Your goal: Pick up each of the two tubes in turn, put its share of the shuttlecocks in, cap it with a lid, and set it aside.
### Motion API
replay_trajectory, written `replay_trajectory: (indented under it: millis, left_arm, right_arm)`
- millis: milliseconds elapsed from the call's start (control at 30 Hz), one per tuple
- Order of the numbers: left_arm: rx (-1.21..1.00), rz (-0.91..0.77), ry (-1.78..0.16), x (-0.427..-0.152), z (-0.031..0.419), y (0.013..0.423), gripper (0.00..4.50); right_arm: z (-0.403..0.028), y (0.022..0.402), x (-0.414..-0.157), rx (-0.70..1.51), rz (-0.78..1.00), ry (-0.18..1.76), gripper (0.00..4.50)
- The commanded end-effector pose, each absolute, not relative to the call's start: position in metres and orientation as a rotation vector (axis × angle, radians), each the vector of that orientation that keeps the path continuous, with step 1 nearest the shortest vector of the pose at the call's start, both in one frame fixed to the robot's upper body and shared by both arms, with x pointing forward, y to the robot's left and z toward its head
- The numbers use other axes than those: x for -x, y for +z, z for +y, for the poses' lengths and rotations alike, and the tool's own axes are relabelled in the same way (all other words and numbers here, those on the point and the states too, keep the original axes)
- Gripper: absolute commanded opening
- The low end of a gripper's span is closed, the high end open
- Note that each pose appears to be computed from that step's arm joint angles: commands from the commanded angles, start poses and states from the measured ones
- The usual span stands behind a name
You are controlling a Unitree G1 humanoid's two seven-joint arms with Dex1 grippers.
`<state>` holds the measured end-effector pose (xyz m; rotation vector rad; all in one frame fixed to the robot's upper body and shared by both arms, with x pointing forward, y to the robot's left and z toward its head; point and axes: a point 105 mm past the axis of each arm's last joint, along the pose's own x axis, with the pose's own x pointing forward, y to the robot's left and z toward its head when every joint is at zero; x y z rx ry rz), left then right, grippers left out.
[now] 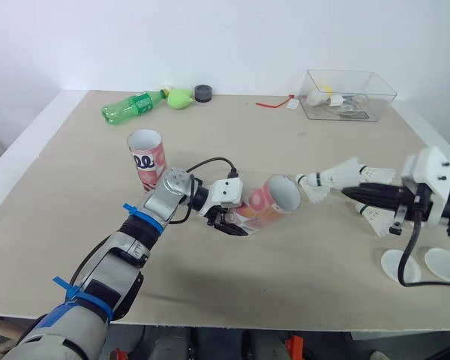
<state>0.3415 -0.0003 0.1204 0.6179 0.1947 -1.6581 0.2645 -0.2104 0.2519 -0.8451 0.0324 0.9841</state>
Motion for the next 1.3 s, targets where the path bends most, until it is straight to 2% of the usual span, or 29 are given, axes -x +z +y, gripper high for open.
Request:
replay_trajectory:
  millis: [33,267,467,767,967,1300]
  left_arm:
    - [-0.604,0.273,-1.653,-0.343,0.002,0.114,2.99]
    - [-0.601,0.288,-1.662,-0.344,0.001,0.123,2.99]
    - [-0.652,0.326,-1.668,-0.344,0.008,0.120,2.99]
    - [-0.709,0.338,-1.700,-0.345,0.009,0.145,2.99]
    - [-0.735,0.363,-1.707,-0.343,0.006,0.143,2.99]
    - [-0.807,0.283,-1.575,-0.358,0.000,0.146,2.99]
  right_arm:
    - [-0.194,0.262,-0.261,1.013,-0.021,1.059,0.06]
    - [-0.172,0.279,-0.263,1.122,-0.115,1.133,0.06]
    - [-0.182,0.289,-0.266,1.181,-0.083,1.108,0.06]
    - [-0.167,0.275,-0.261,1.200,-0.070,1.204,0.06]
    - [-0.161,0.260,-0.263,1.230,-0.057,1.255,0.06]
    - [-0.149,0.243,-0.274,1.233,-0.072,1.279,0.06]
